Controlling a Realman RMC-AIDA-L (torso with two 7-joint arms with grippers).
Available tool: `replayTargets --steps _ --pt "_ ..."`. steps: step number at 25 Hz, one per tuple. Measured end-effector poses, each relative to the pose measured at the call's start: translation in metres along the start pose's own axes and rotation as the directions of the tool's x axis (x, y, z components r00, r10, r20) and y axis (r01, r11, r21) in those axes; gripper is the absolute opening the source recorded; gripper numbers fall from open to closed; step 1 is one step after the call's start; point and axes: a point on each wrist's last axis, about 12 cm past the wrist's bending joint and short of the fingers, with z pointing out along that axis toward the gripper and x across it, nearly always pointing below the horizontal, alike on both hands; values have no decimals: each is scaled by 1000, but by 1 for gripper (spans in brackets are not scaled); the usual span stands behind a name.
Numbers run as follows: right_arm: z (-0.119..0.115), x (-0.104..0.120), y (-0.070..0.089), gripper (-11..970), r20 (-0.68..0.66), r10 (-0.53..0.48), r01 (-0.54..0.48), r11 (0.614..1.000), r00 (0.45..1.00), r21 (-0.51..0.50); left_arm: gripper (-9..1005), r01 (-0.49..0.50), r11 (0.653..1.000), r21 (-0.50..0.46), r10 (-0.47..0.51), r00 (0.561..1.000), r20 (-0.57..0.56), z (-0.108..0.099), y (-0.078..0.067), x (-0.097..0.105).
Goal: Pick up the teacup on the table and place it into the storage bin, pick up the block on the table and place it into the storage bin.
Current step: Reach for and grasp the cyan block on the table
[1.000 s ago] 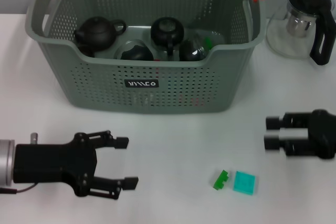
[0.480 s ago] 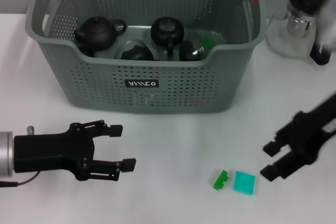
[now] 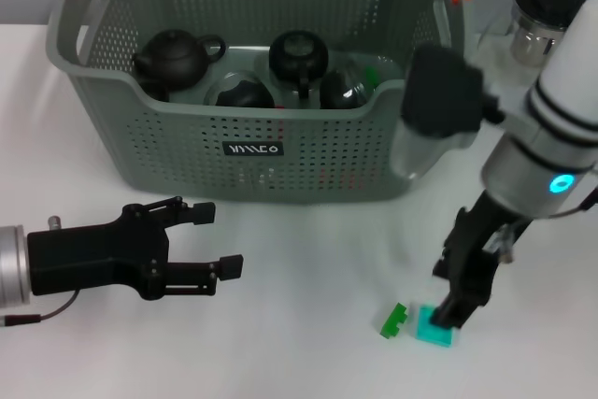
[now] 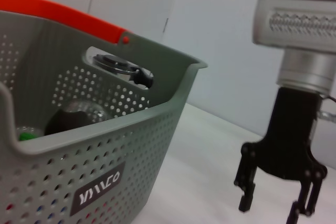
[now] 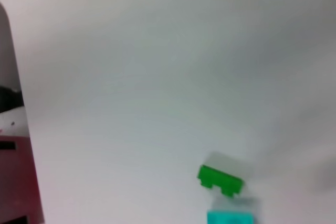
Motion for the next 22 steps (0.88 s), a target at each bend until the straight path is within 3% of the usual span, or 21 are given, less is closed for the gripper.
replayTargets --steps 8,22 --pt "32 1 13 669 -6 11 -11 1000 1000 -7 932 13 1000 -29 -13 1000 1 0 3 3" --pt "38 2 12 668 7 21 -21 999 1000 30 932 10 999 -41 -11 1000 -4 1 5 2"
